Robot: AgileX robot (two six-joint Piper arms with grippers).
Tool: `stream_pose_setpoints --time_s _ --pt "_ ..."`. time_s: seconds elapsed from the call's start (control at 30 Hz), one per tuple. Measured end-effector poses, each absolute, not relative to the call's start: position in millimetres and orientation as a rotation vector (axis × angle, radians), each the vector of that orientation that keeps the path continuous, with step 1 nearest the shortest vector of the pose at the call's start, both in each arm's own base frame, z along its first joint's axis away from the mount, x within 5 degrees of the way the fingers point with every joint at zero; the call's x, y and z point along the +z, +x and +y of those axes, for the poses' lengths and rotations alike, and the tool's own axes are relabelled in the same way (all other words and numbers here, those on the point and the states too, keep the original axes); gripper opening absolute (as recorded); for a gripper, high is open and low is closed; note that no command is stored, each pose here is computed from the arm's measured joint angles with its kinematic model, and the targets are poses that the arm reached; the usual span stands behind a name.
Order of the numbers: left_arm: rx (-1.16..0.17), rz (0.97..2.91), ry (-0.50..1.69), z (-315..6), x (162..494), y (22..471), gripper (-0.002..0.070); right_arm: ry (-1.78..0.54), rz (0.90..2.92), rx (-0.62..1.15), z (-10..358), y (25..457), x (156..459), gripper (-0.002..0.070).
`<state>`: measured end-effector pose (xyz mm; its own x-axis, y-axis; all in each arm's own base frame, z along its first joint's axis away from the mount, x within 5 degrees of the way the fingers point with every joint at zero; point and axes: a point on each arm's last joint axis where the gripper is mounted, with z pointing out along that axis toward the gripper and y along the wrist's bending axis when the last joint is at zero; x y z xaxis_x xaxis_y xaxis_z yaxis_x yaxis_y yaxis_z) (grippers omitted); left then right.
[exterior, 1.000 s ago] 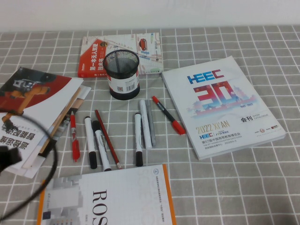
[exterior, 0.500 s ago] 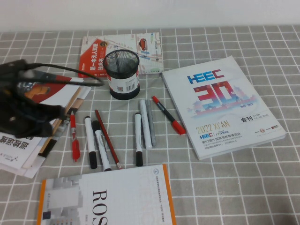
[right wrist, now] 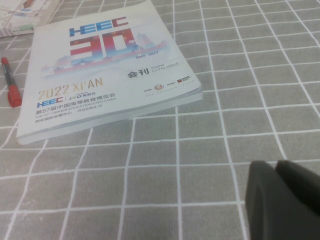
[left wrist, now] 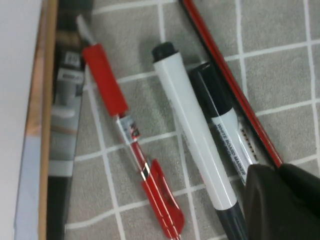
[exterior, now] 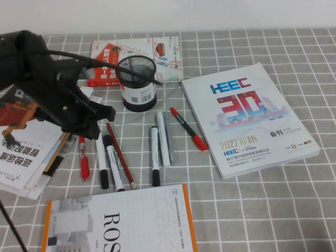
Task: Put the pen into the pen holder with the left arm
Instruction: Pick up the pen on the table
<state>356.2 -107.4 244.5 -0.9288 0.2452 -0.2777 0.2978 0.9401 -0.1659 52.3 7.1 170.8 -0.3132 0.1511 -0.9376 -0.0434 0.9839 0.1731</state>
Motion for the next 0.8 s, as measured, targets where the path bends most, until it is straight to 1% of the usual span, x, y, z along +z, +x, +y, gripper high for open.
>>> stream_pose_setpoints --time_s 0.1,0.17,0.23,0.3,0.33,0.4,0.5,0.8 --pt "-0.286 2.860 0.474 -109 242 362 0.0052 0.078 1.880 0.194 7 52 171 -0.0013" --pt "-0.268 2.882 0.506 -108 237 365 0.0123 0.078 1.880 0.194 7 52 171 -0.0013" --pt "-0.247 2.913 0.506 -106 230 367 0.0214 0.078 1.880 0.194 7 52 171 -0.0013" --pt "-0.221 2.957 0.415 -101 225 368 0.0281 0.078 1.880 0.194 7 52 171 -0.0013" --pt "-0.192 2.972 0.365 -98 223 370 0.0296 0.078 1.880 0.194 7 52 171 -0.0013" --pt "-0.135 2.995 0.259 -93 219 372 0.0317 0.078 1.880 0.194 7 52 171 -0.0013" --pt "-0.091 3.011 0.196 -88 212 375 0.0328 0.078 1.880 0.194 7 52 171 -0.0013" --pt "-0.083 3.022 0.156 -90 192 384 0.0331 0.078 1.880 0.194 7 52 171 -0.0013"
